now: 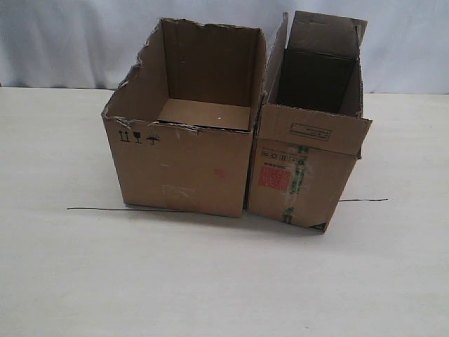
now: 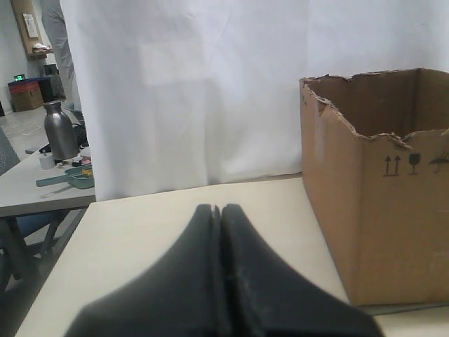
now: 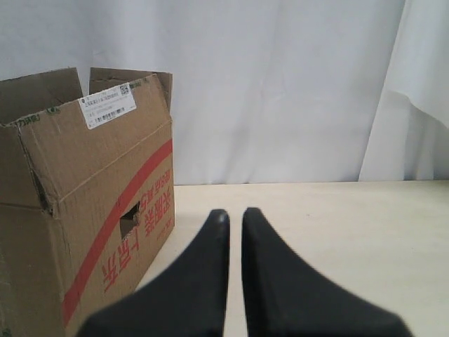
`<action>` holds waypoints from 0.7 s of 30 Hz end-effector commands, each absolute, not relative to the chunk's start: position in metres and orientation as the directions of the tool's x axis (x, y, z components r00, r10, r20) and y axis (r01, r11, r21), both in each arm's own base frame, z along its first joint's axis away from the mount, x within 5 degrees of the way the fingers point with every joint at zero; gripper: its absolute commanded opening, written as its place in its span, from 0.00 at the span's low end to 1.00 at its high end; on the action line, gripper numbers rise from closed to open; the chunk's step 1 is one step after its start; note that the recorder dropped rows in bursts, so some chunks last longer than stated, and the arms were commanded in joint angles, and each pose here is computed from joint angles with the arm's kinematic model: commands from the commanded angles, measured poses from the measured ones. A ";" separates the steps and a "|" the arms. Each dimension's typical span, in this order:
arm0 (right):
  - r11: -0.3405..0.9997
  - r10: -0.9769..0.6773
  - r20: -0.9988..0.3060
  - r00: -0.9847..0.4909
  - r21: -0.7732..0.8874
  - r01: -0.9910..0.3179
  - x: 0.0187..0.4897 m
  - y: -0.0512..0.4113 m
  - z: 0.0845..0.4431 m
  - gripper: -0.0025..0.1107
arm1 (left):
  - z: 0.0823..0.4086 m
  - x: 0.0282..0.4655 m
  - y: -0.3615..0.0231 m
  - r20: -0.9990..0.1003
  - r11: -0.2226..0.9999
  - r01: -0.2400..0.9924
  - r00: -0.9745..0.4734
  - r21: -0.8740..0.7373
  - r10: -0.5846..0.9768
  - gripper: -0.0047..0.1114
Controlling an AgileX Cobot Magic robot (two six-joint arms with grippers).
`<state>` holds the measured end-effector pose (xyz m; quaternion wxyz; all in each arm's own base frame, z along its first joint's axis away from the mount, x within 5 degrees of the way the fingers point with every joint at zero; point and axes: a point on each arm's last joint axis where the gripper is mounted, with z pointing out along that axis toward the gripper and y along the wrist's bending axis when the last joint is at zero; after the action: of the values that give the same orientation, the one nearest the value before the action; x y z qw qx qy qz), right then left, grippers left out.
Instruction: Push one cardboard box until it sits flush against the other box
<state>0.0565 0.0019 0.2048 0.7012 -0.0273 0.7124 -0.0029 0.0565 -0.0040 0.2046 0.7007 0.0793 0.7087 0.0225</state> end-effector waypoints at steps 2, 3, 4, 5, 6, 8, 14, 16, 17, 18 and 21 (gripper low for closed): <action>0.998 -0.047 -0.999 -0.020 -0.046 -0.033 0.056 0.002 0.203 0.07 | 0.205 0.056 -0.004 -0.990 0.986 0.080 0.008 0.144 0.144 0.04; 0.998 -0.047 -0.999 -0.020 -0.046 -0.033 0.056 0.002 0.203 0.07 | 0.205 0.056 -0.004 -0.990 0.986 0.080 0.008 0.144 0.144 0.04; 0.998 -0.047 -0.999 -0.020 -0.046 -0.033 0.056 0.002 0.203 0.07 | 0.205 0.056 -0.004 -0.990 0.986 0.080 0.008 0.144 0.144 0.04; 0.998 -0.047 -0.999 -0.020 -0.046 -0.033 0.056 0.002 0.203 0.07 | 0.205 0.056 -0.004 -0.990 0.986 0.080 0.008 0.144 0.144 0.04; 0.998 -0.047 -0.999 -0.020 -0.046 -0.033 0.056 0.002 0.203 0.07 | 0.205 0.056 -0.004 -0.990 0.986 0.080 0.008 0.144 0.144 0.04; 0.998 -0.047 -0.999 -0.020 -0.046 -0.033 0.056 0.002 0.203 0.07 | 0.205 0.056 -0.004 -0.990 0.986 0.080 0.008 0.144 0.144 0.04; 0.998 -0.047 -0.999 -0.020 -0.046 -0.033 0.056 0.002 0.203 0.07 | 0.205 0.056 -0.004 -0.990 0.986 0.080 0.008 0.144 0.144 0.04; 0.998 -0.047 -0.999 -0.020 -0.046 -0.033 0.056 0.002 0.203 0.07 | 0.205 0.056 -0.004 -0.990 0.986 0.080 0.008 0.144 0.144 0.04; 0.998 -0.047 -0.999 -0.020 -0.046 -0.033 0.056 0.002 0.203 0.07 | 0.204 0.056 -0.004 -0.989 0.986 0.080 0.002 0.144 0.145 0.04; 0.998 -0.047 -0.999 -0.020 -0.046 -0.033 0.056 0.002 0.203 0.07 | 0.204 0.056 -0.004 -0.989 0.986 0.080 0.002 0.144 0.145 0.04; 0.998 -0.047 -0.999 -0.020 -0.046 -0.033 0.056 0.002 0.203 0.07 | 0.204 0.056 -0.004 -0.989 0.986 0.080 0.001 0.144 0.145 0.04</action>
<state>0.0565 0.0019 0.2048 0.7012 -0.0273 0.7124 -0.0029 0.0565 -0.0040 0.2046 0.7007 0.0793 0.7087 0.0225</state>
